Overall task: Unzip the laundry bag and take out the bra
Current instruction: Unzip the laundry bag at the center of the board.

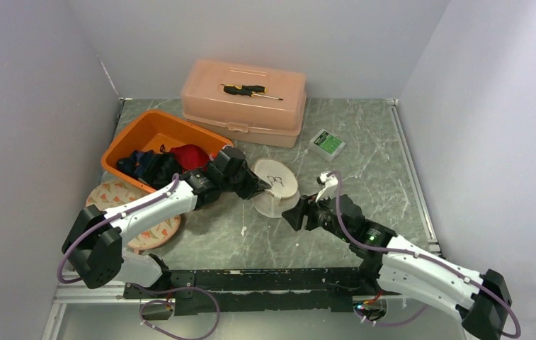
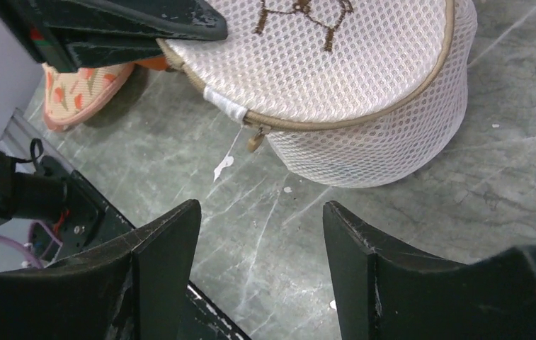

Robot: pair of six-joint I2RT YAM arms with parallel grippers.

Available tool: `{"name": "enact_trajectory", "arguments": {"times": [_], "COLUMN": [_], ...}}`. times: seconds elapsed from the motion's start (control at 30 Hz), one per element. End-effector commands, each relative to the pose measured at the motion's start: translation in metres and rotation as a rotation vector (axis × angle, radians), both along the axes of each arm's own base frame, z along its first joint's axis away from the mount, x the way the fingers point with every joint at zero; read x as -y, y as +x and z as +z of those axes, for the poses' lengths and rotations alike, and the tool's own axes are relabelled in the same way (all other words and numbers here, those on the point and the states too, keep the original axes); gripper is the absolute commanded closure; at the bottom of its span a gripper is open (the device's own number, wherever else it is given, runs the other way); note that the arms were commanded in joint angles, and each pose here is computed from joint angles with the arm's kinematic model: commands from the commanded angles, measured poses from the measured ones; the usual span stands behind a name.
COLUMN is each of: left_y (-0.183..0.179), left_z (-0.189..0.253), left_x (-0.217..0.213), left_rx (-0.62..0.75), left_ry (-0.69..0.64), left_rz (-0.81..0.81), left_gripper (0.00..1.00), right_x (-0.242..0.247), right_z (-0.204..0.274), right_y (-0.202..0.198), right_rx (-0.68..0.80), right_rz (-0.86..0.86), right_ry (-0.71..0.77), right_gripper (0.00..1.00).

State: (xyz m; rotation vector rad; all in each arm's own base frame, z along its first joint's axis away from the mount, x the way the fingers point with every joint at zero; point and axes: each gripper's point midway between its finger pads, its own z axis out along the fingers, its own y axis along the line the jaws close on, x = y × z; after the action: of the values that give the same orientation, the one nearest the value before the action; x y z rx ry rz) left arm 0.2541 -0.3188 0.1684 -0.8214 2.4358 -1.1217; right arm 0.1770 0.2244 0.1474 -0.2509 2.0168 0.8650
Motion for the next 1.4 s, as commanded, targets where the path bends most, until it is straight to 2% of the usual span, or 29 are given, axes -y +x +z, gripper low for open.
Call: {"name": "enact_trajectory", "arguments": {"times": [0.0,0.07,0.13,0.33,0.87,1.37], "left_y": [0.007,0.008,0.008,0.010,0.013,0.011], "left_z": [0.017,0.019,0.019,0.018,0.020,0.020], "left_x": [0.003,0.003,0.002,0.001,0.003,0.004], "left_rx": [0.011,0.012,0.010,0.007,0.014,0.017], "left_ry": [-0.029,-0.031,-0.027,-0.016,-0.012,-0.019], "left_rz": [0.026,0.029,0.035,0.046,0.045,0.032], "left_gripper": [0.97,0.97,0.97,0.97,0.97,0.97], "right_x": [-0.013,-0.011,-0.009,-0.025,-0.045,-0.039], "right_z": [0.035,0.033,0.027,0.027,0.018,0.009], "right_y": [0.023,0.027,0.033,0.036,0.040,0.049], "right_rx": [0.101,0.105,0.089,0.069,0.032,0.020], "right_rz": [-0.083,-0.112,-0.150,-0.111,-0.075,-0.155], "right_ry": [0.142,0.163,0.137,0.130,0.105,0.075], "right_gripper": [0.42,0.54,0.58,0.47,0.48,0.76]}}
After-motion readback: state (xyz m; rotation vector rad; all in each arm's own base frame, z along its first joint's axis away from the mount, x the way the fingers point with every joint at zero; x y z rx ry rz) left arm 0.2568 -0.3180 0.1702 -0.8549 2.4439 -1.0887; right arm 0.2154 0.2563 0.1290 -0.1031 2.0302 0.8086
